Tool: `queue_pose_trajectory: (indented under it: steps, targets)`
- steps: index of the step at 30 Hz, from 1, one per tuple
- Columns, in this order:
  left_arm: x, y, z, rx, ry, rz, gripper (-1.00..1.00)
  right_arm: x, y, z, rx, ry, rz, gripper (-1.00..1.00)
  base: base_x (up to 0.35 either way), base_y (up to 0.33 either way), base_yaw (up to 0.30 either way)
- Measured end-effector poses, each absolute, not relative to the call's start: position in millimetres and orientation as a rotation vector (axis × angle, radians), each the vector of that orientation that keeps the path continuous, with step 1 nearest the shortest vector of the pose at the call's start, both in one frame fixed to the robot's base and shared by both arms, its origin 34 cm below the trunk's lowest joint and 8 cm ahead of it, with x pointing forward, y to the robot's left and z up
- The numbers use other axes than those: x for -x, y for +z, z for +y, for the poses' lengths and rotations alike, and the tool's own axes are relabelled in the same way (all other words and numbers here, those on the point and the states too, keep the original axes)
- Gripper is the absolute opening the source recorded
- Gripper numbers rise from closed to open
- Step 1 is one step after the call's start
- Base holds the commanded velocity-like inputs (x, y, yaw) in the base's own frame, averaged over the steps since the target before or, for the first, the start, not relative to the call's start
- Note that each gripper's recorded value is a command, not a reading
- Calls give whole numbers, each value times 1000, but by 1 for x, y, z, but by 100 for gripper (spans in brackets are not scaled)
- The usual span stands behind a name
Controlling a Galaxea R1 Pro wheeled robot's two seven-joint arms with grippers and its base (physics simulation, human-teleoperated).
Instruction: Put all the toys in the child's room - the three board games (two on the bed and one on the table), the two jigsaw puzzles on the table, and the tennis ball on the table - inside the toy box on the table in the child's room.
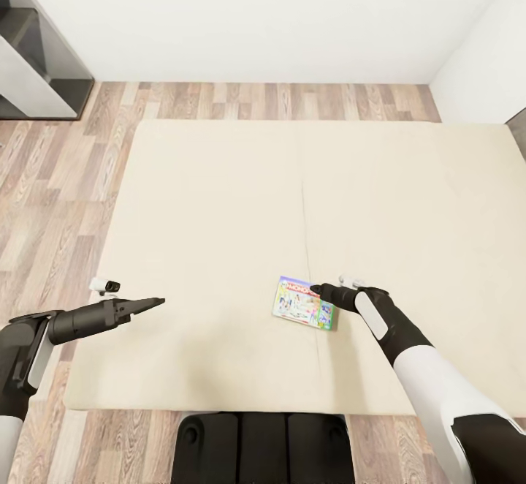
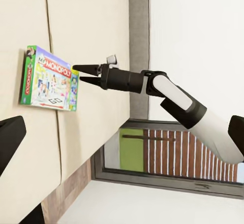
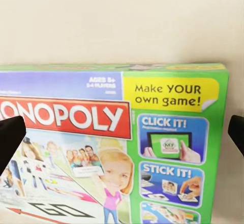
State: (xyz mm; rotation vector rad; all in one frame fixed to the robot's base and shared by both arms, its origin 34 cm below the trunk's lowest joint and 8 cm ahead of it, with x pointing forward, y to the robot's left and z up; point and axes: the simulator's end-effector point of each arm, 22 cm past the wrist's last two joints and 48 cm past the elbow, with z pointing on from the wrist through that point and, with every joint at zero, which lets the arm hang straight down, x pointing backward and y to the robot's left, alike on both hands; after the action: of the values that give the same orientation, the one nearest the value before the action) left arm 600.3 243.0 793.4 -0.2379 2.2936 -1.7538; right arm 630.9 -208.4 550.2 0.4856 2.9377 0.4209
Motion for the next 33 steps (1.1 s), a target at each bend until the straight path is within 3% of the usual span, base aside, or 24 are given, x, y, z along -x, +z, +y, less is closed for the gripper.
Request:
queue_pose_trajectory:
  steps: [33]
  targets:
    - [-597,786,243,252,-1759,2305,100,-624,542,-209,-494,422,2949,100,0,0,0]
